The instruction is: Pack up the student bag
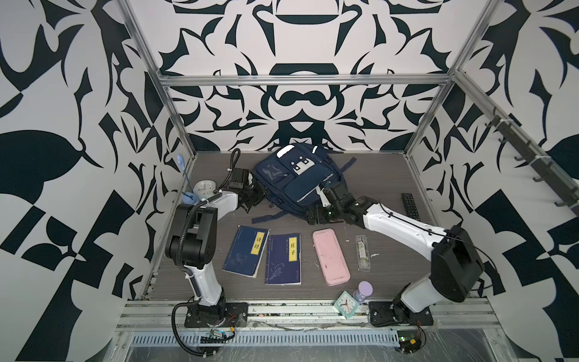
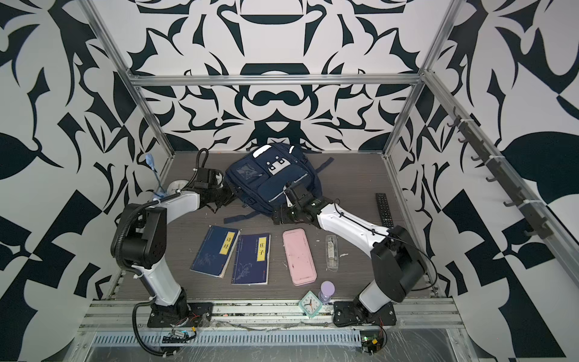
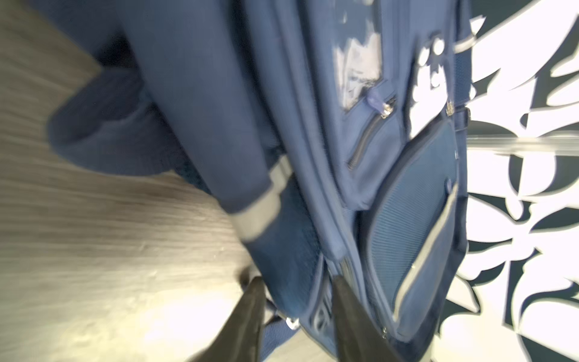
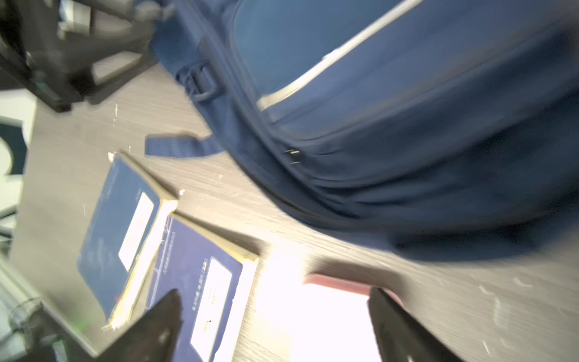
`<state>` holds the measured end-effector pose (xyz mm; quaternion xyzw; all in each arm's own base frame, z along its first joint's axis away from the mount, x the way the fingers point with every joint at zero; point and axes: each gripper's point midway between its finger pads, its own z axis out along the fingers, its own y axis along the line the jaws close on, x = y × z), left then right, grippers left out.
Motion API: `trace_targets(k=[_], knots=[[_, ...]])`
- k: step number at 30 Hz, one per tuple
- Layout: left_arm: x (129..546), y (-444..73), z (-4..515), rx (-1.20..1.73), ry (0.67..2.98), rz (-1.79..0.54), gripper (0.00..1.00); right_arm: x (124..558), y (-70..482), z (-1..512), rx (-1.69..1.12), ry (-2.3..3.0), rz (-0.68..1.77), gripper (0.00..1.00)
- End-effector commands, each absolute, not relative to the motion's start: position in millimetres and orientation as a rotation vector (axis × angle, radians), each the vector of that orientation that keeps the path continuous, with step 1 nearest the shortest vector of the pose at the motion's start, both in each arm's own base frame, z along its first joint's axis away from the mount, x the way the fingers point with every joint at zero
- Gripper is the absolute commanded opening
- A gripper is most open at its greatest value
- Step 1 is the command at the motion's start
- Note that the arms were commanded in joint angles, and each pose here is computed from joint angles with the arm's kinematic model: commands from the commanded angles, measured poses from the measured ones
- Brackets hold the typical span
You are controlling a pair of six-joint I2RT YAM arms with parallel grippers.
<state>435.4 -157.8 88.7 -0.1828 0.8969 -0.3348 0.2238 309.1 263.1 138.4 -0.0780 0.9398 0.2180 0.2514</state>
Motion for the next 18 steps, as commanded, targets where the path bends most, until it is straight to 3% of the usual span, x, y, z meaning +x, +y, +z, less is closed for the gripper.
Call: trace_targets(k=[1,7,18], knots=[[417.5,-153.6,89.1,-0.475,2.509,-0.904,0.52,322.6,244.6,170.0,-0.065,2.396,0.543,0.99],[396.9,-158.5,104.4,-0.385,2.522,-0.900,0.77,318.5,258.1,168.2,-0.058,2.404,0.649,0.99],[327.4,-170.2,123.6,-0.139,2.669,-0.732,0.83,275.9,304.5,141.0,-0.242,2.504,0.763,0.94]])
